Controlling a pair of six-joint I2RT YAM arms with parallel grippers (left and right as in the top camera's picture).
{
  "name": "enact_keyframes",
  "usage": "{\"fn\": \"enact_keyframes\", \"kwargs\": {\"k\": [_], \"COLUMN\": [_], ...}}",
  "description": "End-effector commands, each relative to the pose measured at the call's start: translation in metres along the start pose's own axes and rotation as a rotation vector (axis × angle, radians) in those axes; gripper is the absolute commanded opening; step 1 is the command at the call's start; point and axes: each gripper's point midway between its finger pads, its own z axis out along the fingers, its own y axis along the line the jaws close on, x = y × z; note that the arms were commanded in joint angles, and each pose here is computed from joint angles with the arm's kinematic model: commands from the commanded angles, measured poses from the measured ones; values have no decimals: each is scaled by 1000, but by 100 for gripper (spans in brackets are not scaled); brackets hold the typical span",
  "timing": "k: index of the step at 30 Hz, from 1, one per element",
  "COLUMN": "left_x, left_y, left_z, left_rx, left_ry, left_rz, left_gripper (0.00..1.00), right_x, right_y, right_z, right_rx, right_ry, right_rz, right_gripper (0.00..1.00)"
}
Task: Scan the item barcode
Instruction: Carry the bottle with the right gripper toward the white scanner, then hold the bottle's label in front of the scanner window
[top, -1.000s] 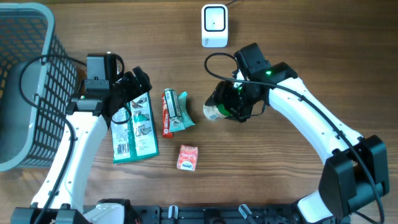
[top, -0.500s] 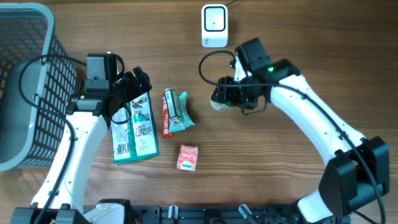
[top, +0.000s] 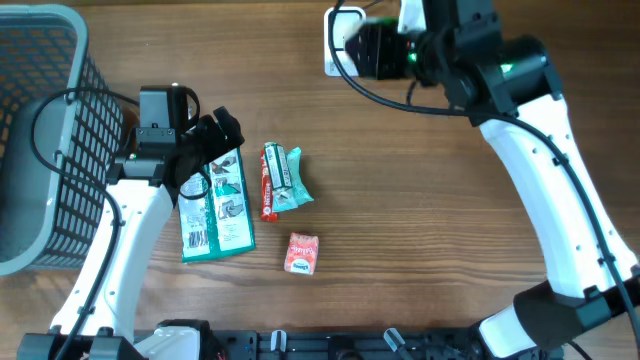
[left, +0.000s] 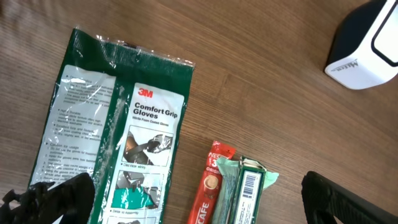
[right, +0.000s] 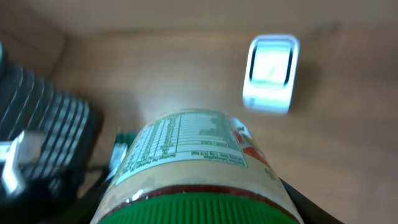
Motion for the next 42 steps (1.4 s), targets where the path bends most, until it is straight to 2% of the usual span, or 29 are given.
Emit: {"fn": "enact_keyframes", "kwargs": {"k": [1, 8, 11, 17, 23, 27, 37, 42], "left_x": [-9, -9, -9, -9, -9, -9, -9, -9], "left_y": [-4, -4, -4, -4, -4, -4, -4, -4], "left_z": [-7, -7, -7, -7, -7, -7, -7, -7], "left_rx": [6, 5, 5, 6, 5, 5, 5, 5], "left_ry": [-33, -33, -33, -33, -33, -33, -33, -33], "left_rz": [7, 7, 7, 7, 7, 7, 7, 7], "left_gripper": [100, 100, 100, 100, 100, 100, 100, 100], "right_x": [-16, -16, -14, -19, -49, -60, -32, -30], "right_y": [-21, -40, -59, -88, -80, -78, -114, -121], "right_z": [42, 141, 183, 237, 244, 242, 277, 280], "right_rx": [90, 95, 151, 240, 200, 189, 231, 237], "right_ry": [-67, -84, -113, -218, -381, -436, -366, -362], "right_rz": [-103, -130, -159, -178, -179, -177, -152, -147], "right_gripper": [4, 5, 4, 4, 4, 4, 5, 6]}}
